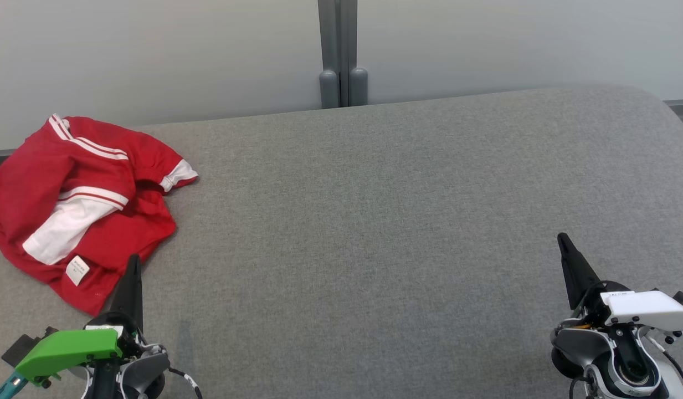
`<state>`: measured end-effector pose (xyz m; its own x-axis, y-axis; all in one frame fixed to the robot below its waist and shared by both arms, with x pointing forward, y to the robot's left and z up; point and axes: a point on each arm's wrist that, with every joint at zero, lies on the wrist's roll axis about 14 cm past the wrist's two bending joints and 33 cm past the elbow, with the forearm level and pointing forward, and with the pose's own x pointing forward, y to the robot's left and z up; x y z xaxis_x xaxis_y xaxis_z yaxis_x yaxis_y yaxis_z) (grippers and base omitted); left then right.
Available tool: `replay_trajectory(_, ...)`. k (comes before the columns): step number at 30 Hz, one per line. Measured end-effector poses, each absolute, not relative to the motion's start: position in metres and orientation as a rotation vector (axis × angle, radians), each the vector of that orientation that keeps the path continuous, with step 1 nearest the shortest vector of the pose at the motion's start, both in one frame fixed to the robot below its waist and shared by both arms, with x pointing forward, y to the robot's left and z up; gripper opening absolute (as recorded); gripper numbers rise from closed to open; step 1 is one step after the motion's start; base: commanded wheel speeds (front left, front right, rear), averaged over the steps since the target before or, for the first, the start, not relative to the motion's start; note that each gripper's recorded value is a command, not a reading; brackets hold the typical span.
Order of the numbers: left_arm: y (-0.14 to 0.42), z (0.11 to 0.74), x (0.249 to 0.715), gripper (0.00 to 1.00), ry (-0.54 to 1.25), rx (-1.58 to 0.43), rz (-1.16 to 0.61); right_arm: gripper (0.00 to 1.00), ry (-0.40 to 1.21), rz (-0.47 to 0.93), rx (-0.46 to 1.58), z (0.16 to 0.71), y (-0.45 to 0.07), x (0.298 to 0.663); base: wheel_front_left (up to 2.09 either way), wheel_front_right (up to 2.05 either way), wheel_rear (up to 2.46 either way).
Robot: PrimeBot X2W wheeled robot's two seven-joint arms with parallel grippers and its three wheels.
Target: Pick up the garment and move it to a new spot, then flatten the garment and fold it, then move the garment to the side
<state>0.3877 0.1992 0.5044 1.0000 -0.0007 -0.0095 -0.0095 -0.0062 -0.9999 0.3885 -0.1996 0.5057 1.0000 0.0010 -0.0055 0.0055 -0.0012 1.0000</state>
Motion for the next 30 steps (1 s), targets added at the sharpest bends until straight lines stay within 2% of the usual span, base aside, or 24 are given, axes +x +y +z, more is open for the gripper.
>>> replay_trajectory(30, 0.1992, 0.5044, 0.3877, 0.00, 0.008, -1.577, 0.007, 0.00, 0.005, -0.004, 1.572, 0.5057, -0.1996, 0.3885, 0.00, 0.00, 0.00)
